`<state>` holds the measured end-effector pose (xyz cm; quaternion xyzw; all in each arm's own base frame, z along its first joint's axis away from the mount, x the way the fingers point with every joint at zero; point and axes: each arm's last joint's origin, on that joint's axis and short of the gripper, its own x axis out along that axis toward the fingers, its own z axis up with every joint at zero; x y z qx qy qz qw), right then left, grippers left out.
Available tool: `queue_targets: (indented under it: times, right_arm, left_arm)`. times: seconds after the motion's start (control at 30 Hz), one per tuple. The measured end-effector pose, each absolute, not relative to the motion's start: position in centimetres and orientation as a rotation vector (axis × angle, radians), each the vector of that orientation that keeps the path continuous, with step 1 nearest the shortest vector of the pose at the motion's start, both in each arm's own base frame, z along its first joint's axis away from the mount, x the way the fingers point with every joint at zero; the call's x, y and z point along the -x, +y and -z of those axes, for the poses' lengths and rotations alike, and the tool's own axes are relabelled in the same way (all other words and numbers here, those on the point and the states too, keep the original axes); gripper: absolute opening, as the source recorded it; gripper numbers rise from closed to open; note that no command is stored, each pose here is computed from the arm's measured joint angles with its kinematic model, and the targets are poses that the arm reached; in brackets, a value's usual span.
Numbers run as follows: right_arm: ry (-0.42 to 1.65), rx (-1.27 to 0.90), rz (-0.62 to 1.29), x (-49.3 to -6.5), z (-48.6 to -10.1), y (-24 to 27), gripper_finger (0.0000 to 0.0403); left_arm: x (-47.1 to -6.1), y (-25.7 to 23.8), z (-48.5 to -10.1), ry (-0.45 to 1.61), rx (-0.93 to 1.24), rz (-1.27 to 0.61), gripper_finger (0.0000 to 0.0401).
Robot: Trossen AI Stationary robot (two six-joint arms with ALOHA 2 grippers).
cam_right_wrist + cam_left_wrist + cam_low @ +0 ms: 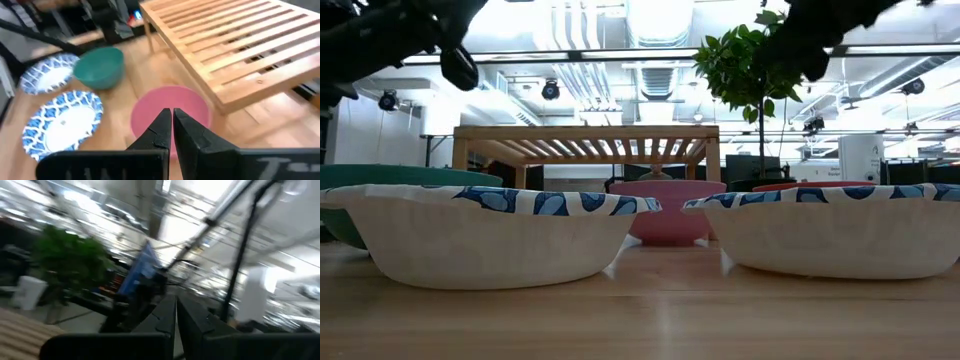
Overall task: Place and stack bowls onto a shelf
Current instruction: Put the pink bowl on the shelf
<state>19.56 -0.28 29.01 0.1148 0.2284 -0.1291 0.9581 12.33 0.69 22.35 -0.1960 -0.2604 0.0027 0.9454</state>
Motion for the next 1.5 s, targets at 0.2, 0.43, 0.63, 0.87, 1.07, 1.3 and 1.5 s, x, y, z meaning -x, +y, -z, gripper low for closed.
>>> queue_targets:
  times: [0.2,0.43,0.63,0.87,1.07,1.3,1.5]
  right_arm:
    - [0.691,-0.286,0.312,-20.8,-31.0,-0.3,0.0009]
    - [0.823,-0.409,0.298,-22.9,-32.0,0.0,0.0009]
    - [0.887,-0.324,0.260,-25.4,-31.3,0.1,0.0009]
    - [0.973,-0.153,0.188,-29.0,-29.4,0.1,0.0009]
    - [1.001,-0.139,0.183,-32.0,-28.7,0.2,0.0009]
    - [1.009,-0.121,0.111,-34.7,-28.5,0.4,0.0009]
    - [1.024,-0.094,0.098,-36.1,-27.9,0.4,0.0009]
  left_arm:
    - [-12.3,1.1,-22.6,-0.558,0.369,-0.171,0.0000]
    - [-12.4,1.1,-22.3,-0.522,0.291,-0.189,0.0000]
    - [-12.4,1.1,-23.5,-0.563,0.293,-0.183,0.0000]
    - [-12.4,0.7,-24.5,-0.576,0.259,-0.055,0.0000]
    - [-12.4,0.7,-24.4,-0.547,0.209,-0.049,0.0000]
    - [-12.4,0.7,-23.5,-0.436,0.088,-0.088,0.0000]
    - [-12.4,0.7,-23.0,-0.371,0.023,-0.102,0.0000]
